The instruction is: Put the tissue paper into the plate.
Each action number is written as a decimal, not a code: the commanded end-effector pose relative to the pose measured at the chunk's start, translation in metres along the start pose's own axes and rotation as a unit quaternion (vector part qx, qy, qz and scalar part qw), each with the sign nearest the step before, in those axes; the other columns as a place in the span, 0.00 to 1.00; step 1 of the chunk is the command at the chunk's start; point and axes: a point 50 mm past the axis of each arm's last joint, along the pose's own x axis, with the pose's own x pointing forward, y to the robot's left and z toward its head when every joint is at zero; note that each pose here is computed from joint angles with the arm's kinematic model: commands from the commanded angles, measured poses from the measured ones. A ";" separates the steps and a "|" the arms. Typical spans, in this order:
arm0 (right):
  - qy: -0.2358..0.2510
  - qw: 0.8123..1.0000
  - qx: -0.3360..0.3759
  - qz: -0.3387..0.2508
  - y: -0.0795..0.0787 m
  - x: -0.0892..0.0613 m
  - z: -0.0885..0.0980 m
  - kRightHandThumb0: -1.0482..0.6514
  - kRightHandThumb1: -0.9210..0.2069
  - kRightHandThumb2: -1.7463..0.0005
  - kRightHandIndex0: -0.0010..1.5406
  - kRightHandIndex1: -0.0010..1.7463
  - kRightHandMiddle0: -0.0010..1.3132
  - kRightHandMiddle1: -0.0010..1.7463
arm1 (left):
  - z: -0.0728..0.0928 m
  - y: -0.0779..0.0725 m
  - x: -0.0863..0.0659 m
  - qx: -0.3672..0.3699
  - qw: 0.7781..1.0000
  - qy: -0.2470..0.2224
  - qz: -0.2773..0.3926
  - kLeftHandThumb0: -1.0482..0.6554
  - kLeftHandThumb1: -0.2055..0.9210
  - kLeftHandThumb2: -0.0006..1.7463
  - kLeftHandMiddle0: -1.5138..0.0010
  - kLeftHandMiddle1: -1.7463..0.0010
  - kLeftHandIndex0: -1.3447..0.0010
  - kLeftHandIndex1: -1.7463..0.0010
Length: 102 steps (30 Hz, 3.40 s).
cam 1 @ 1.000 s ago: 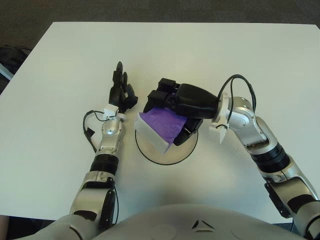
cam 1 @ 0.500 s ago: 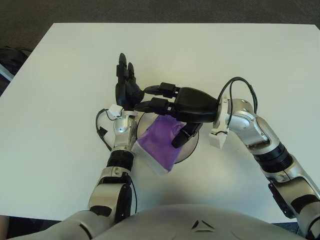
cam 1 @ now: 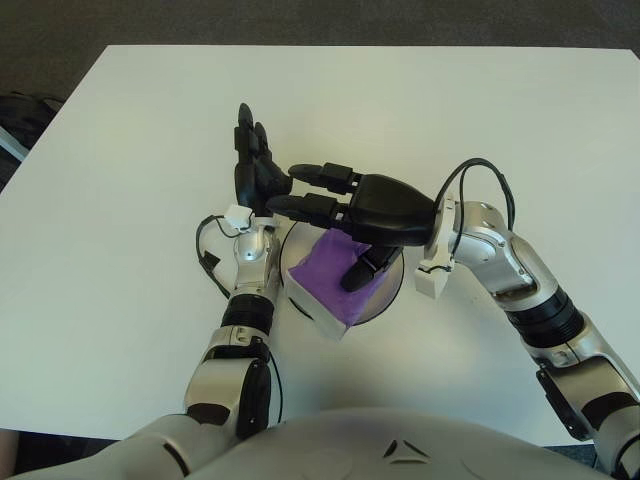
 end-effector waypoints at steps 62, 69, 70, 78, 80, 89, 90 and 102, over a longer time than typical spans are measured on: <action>0.097 0.964 0.097 -0.227 -0.061 -0.001 -0.044 0.09 0.00 0.56 0.15 0.07 0.00 0.21 | -0.039 0.059 -0.077 0.214 0.948 0.220 -0.081 0.12 1.00 0.51 0.96 0.89 1.00 0.84; 0.114 0.956 0.095 -0.252 -0.067 -0.005 -0.049 0.08 0.00 0.55 0.15 0.08 0.00 0.27 | -0.044 0.062 -0.078 0.216 0.947 0.223 -0.082 0.11 1.00 0.52 0.97 0.90 1.00 0.85; 0.117 0.955 0.095 -0.255 -0.068 -0.006 -0.050 0.08 0.00 0.56 0.15 0.08 0.00 0.28 | -0.044 0.063 -0.078 0.217 0.947 0.223 -0.082 0.11 1.00 0.52 0.97 0.91 1.00 0.86; 0.152 0.944 0.090 -0.279 -0.076 -0.015 -0.058 0.06 0.00 0.59 0.14 0.08 0.00 0.26 | -0.047 0.064 -0.079 0.214 0.948 0.223 -0.075 0.12 1.00 0.51 0.97 0.92 1.00 0.85; 0.154 0.942 0.095 -0.283 -0.078 -0.016 -0.059 0.06 0.00 0.59 0.14 0.08 0.00 0.26 | -0.046 0.062 -0.079 0.213 0.949 0.219 -0.073 0.12 1.00 0.50 0.96 0.92 1.00 0.85; 0.165 0.926 0.143 -0.306 -0.083 -0.020 -0.064 0.05 0.00 0.62 0.12 0.08 0.00 0.27 | -0.046 0.060 -0.079 0.211 0.951 0.214 -0.070 0.13 1.00 0.50 0.94 0.92 1.00 0.83; 0.174 0.920 0.146 -0.318 -0.083 -0.024 -0.066 0.05 0.00 0.62 0.12 0.08 0.00 0.27 | -0.046 0.059 -0.079 0.210 0.952 0.212 -0.070 0.13 1.00 0.50 0.94 0.92 1.00 0.83; 0.240 0.854 0.177 -0.427 -0.066 -0.049 -0.096 0.06 0.00 0.63 0.12 0.08 0.00 0.32 | -0.045 0.057 -0.078 0.209 0.954 0.206 -0.069 0.15 1.00 0.50 0.94 0.93 1.00 0.83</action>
